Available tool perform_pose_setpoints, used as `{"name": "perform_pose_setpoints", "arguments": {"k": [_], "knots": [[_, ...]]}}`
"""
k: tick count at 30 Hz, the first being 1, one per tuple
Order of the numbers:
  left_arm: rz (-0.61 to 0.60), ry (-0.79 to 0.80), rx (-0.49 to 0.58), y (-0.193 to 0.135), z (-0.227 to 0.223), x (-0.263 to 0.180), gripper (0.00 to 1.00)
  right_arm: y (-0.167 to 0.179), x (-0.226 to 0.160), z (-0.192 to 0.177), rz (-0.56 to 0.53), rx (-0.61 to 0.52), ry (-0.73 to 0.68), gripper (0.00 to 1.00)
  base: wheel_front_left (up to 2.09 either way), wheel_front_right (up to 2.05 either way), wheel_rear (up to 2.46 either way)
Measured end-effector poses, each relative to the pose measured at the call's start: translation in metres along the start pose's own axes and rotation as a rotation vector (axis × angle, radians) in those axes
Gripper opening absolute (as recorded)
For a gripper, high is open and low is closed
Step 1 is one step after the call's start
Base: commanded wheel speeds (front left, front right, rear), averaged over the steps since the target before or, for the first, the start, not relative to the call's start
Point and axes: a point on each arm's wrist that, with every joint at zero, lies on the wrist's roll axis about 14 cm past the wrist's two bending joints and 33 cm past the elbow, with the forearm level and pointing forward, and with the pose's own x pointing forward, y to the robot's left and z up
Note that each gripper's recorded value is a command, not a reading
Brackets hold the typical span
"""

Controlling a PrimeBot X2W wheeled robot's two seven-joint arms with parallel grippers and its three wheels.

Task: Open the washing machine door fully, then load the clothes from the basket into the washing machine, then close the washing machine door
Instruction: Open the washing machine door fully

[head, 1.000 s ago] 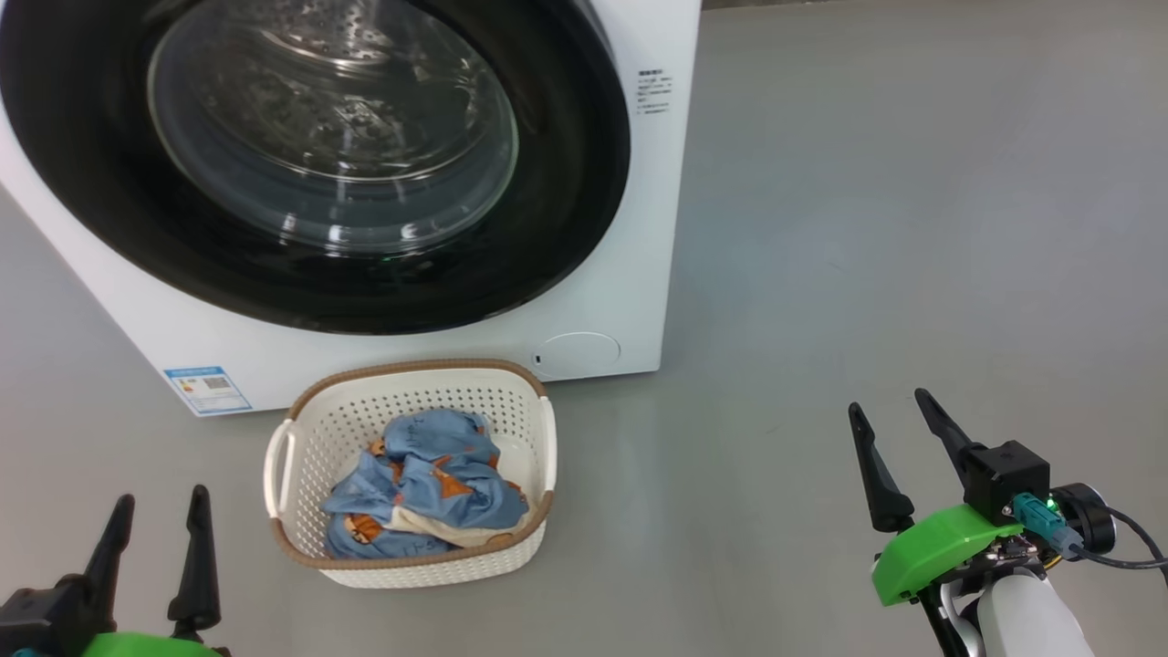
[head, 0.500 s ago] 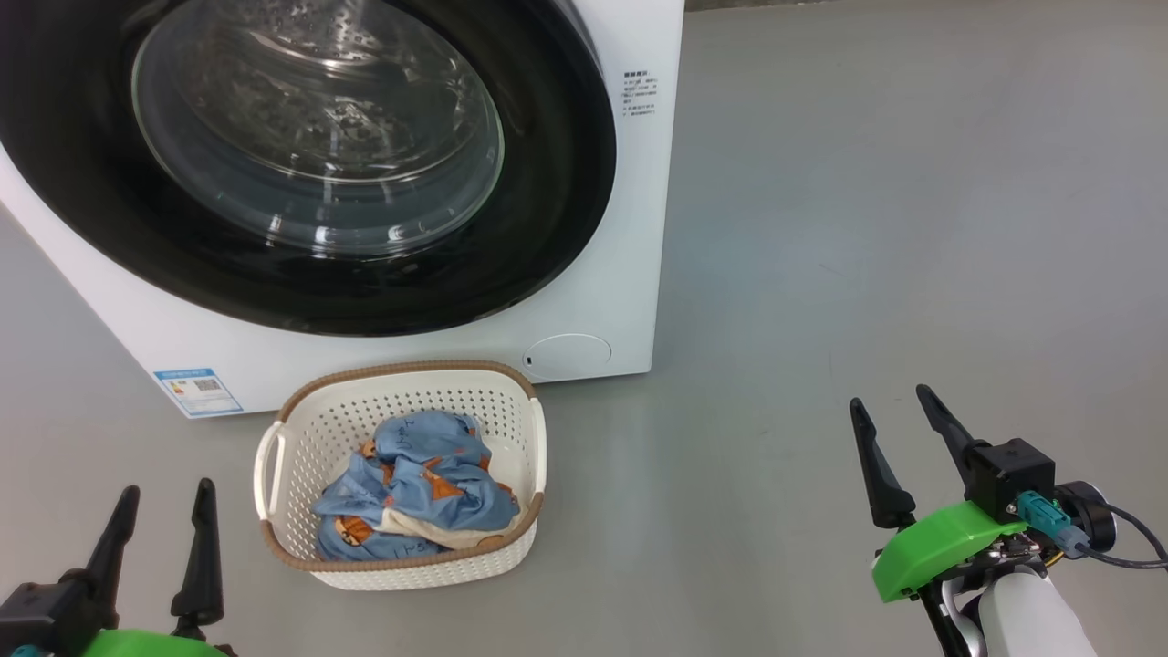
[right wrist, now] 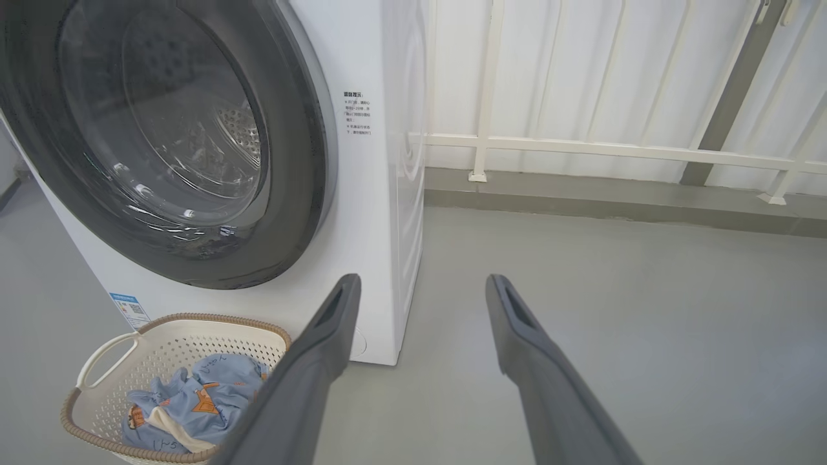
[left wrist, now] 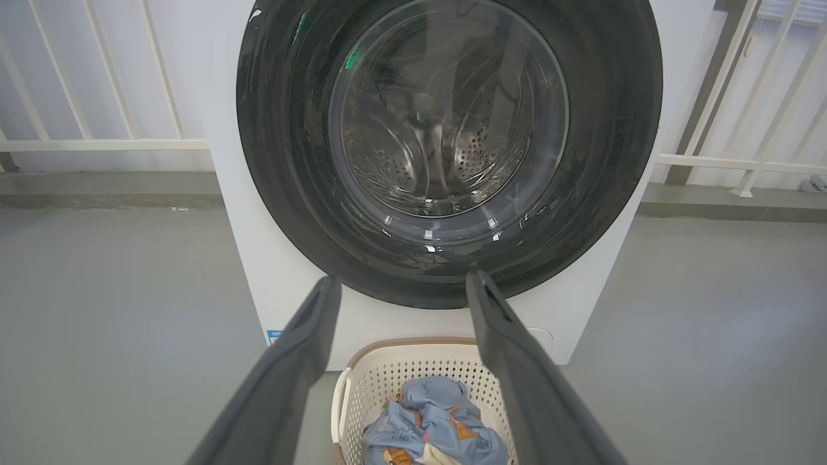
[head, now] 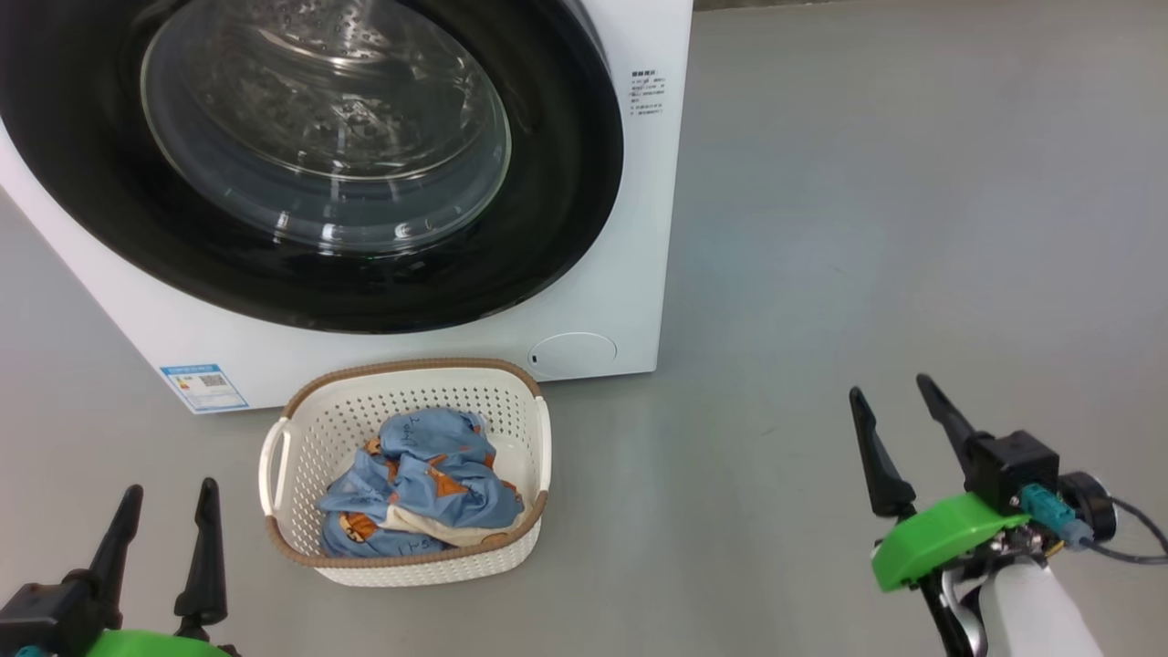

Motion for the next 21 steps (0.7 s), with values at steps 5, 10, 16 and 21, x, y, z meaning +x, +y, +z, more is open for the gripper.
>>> {"name": "perform_pose_setpoints", "arguments": {"k": [5,10,16,21], "knots": [[-0.004,0.000,0.001,-0.001,0.000,0.000,1.00,-0.002,0.015,0.025,-0.009,0.048,-0.079,1.00,0.00,0.00,0.00],[0.001,0.000,-0.001,0.000,0.000,-0.003,1.00,-0.004,0.023,0.040,-0.022,0.126,-0.131,1.00,0.00,0.00,0.00],[0.021,0.033,-0.003,0.004,-0.011,-0.014,1.00,-0.024,0.028,0.044,-0.104,0.387,-0.174,1.00,0.00,0.00,0.00],[0.037,0.042,-0.002,0.009,-0.014,-0.016,1.00,-0.030,0.038,0.034,-0.157,0.669,-0.179,1.00,0.00,0.00,0.00]]}}
